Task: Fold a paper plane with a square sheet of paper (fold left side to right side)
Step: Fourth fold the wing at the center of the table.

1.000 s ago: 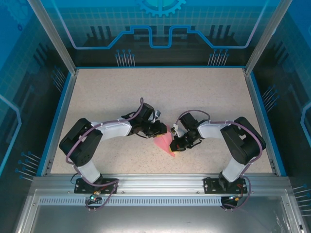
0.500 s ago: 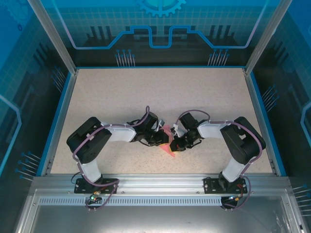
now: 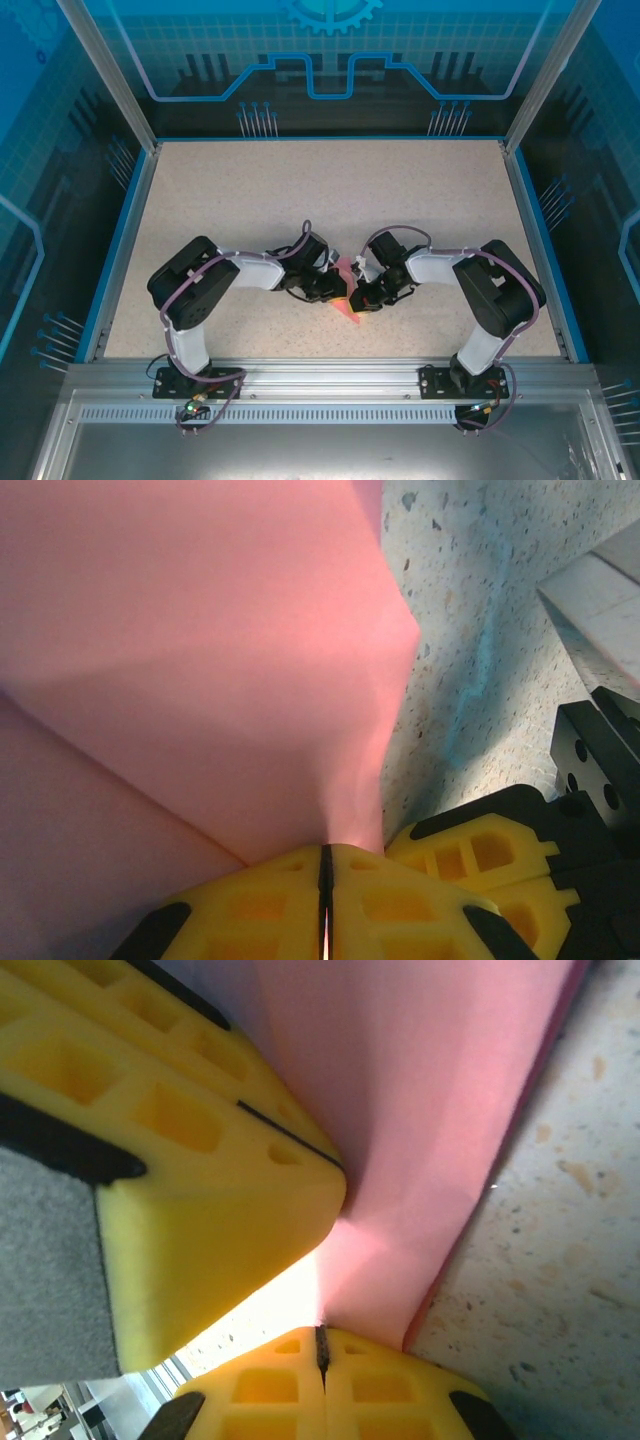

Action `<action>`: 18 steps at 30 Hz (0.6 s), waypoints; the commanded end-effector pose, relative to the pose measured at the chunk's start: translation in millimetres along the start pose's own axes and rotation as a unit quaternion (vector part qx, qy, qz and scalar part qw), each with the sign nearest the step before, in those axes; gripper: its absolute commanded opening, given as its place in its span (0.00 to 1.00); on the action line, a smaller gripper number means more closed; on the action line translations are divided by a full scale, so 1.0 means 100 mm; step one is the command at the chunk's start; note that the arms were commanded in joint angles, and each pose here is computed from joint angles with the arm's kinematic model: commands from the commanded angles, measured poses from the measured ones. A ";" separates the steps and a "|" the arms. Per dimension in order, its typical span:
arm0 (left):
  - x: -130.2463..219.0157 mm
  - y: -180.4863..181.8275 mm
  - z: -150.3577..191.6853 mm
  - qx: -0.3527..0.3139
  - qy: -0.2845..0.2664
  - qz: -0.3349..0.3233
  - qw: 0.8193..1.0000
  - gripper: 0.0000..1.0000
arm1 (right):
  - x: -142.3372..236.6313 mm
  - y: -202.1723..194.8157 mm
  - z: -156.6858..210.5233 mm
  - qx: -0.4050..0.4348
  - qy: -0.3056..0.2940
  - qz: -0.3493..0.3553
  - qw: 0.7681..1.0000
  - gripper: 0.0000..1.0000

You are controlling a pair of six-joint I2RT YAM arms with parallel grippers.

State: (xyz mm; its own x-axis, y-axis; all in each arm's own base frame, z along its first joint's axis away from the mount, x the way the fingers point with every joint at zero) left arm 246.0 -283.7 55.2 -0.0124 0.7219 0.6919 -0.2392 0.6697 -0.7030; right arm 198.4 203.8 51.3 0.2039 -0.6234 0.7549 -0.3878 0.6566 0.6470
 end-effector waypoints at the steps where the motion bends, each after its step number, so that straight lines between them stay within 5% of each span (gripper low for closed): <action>1: 0.00 0.22 -0.20 0.012 -0.030 -0.048 0.998 0.11 | -0.12 -0.36 0.42 -0.056 0.086 0.112 0.988 0.00; 18: 0.36 0.36 -0.92 -0.011 -0.080 -0.074 0.994 0.12 | -0.12 -0.35 0.43 -0.054 0.091 0.110 0.988 0.00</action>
State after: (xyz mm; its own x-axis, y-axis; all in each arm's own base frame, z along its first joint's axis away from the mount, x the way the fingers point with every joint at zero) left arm 305.6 -245.6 56.5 -0.0708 0.6858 0.7244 -0.2165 0.6983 -0.6823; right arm 198.3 204.3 51.6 0.2053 -0.6151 0.7612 -0.3904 0.6618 0.6400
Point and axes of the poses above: each hand's point on the last joint's axis, 136 mm out from that joint toward the fingers, its own x axis back along the fingers, its own y axis along the line the jaws close on, z = x × y, the point moved 6 cm from there along x, back along the fingers, and after that the axes turned 12 degrees about x, right-handed, at the moved point
